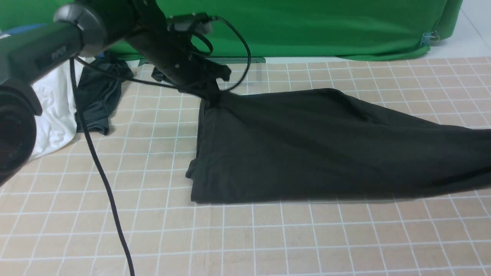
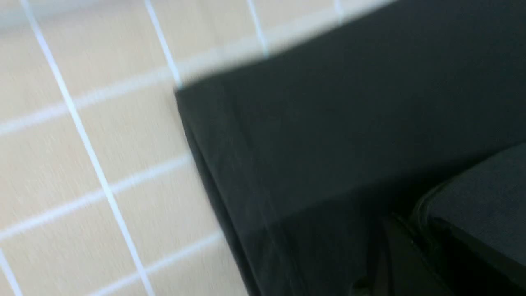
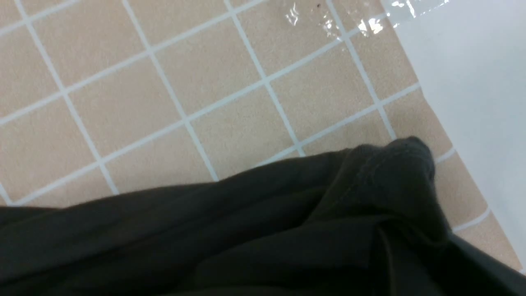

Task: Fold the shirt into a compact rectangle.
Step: 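Fold the black garment in half by bringing its near edge over to the far edge, then pull the folded dark garment lengthwise by its ends to straighten it flat on the table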

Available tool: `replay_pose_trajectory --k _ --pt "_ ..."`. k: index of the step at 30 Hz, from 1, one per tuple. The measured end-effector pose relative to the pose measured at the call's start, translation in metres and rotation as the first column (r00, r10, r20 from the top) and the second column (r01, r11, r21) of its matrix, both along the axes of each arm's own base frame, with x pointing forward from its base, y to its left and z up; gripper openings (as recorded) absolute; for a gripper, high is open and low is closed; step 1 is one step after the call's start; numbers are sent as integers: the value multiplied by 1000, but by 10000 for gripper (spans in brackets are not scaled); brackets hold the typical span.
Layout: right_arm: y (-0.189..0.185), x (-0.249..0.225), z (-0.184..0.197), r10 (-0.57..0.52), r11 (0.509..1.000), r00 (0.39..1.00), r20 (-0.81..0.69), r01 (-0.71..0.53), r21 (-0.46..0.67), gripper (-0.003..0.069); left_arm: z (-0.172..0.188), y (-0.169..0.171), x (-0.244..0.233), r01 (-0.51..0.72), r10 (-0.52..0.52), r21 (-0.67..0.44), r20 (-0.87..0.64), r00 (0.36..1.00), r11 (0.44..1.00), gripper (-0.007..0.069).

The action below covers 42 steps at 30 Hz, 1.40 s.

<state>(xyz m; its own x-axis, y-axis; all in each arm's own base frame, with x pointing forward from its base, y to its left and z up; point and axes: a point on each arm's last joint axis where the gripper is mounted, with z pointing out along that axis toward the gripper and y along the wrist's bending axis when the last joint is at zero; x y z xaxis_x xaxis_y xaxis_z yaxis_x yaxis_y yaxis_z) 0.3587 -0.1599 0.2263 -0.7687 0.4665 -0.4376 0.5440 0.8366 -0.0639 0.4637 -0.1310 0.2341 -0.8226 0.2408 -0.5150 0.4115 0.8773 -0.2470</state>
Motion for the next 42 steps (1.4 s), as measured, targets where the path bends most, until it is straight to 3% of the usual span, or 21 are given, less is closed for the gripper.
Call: replay_pose_trajectory --k 15,25,30,33,35,36,37,39,42 --pt "-2 13 4 -5 1000 988 156 8 -17 52 9 18 23 -134 143 -64 171 975 989 22" --pt "-7 32 -40 -12 1000 987 160 10 7 54 -35 18 39 -192 200 -68 148 968 979 22" --pt "-9 38 -54 -2 1000 984 180 1 6 65 -40 18 44 -228 242 -100 163 956 968 22" --pt "-10 41 -59 4 1000 981 193 -5 2 133 -44 17 46 -261 278 -122 156 948 958 49" --pt "-10 42 -58 10 1000 978 209 -9 -5 252 -44 18 47 -296 316 -145 146 937 944 99" --pt "-10 42 -58 11 1000 978 211 -10 -6 265 -44 18 47 -298 318 -146 145 937 943 106" --pt "-10 43 -57 15 1000 977 211 -14 -9 372 -43 20 48 -319 342 -157 144 929 935 166" --pt "-11 43 -55 49 999 982 180 -44 -27 486 -40 23 49 -321 340 -141 145 929 937 256" --pt "-17 43 -46 68 997 989 127 -63 -42 547 -27 31 48 -309 321 -100 139 937 946 363"
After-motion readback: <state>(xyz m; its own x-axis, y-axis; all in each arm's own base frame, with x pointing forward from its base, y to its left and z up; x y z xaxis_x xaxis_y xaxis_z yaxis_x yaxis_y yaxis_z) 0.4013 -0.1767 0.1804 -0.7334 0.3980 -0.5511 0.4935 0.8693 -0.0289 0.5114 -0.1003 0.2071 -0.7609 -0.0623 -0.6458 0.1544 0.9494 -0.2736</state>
